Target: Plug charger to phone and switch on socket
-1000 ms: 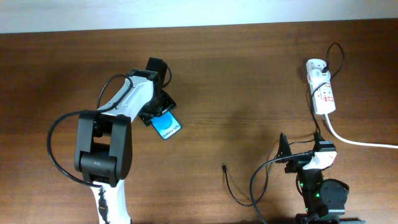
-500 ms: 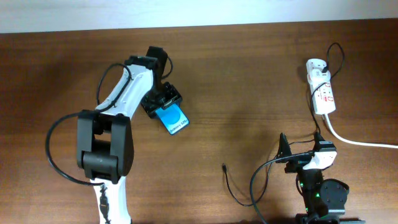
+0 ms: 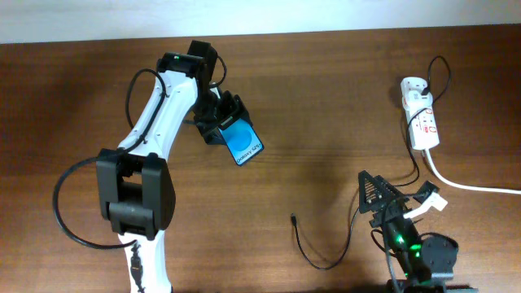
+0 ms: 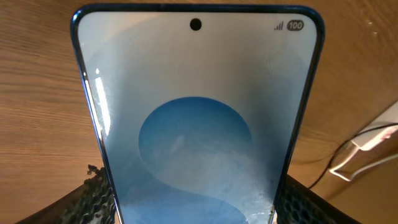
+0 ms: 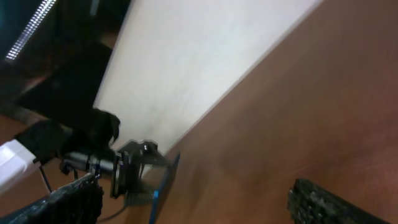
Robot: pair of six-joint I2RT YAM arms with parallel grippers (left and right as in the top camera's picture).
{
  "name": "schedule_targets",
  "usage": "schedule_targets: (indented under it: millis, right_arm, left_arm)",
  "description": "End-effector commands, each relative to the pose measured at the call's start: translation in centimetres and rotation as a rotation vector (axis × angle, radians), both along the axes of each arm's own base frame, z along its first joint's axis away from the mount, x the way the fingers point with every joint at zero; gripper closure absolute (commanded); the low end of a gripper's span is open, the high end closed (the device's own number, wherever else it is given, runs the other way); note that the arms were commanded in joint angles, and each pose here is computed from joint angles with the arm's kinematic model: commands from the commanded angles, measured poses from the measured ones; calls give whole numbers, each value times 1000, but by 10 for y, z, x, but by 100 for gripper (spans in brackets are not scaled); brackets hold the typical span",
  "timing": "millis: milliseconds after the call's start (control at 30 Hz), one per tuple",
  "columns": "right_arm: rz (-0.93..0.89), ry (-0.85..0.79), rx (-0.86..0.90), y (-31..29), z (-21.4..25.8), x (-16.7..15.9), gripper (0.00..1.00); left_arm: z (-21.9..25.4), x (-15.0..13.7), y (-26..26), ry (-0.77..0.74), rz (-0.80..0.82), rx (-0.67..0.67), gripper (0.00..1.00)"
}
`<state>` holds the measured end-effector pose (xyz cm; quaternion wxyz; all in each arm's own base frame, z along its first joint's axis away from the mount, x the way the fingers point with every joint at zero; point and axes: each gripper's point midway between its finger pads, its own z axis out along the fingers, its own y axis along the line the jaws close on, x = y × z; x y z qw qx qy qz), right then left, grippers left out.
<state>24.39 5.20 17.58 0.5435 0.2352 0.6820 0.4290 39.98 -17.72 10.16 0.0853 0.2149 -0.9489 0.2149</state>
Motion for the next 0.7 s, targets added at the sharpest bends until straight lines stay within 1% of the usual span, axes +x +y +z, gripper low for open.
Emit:
schedule_targets:
  millis: [0,33,100,133,167,233,267,300,333,367,433,500,600,667]
  right_arm:
    - [85,74,58,14,37,8,2]
    - [114,129,55,18,39,13,2]
    - [229,306,5,41,40,32,2]
    - [271,358,-1,53,41,37,2]
    - [356,406,-20,79,43,41,2]
    - [465,429,-94,123,45,44,2]
    - [449,447,-142,135,37,46,2]
    - [386,463,-204,139,24,50,2]
    - [324,475,-220,138,18,56,2]
    - [278,493,-198,139,14,60,2]
    - [281,481,-186,147,11,69,2]
    - [289,487,-215,153,-3,79,2]
    - [308,502,-218,167,-27,94,1]
    - [355,440,-220,194,-30,100,1]
  left_arm:
    - [15,4,-13,-25,-20,-82,55]
    - [15,5,-13,-30,-20,-84,55]
    - [15,5,-14,-28,-20,-90,55]
    - [15,5,-14,-28,-20,-90,55]
    - [17,4,-16,-26,-21,-102,55]
    - [19,3,-20,-21,-23,-132,55]
    - [20,3,-21,-19,-23,-136,55]
    - [22,2,-25,-15,-25,-163,56]
    - [25,2,-27,-10,-25,-186,56]
    - [27,1,-30,-4,-26,-209,56]
    - [34,-2,-38,10,-30,-267,56]
    - [40,-3,-44,21,-33,-317,56]
    - [40,-2,-44,14,-34,-318,56]
    - [40,0,-45,3,-36,-320,56]
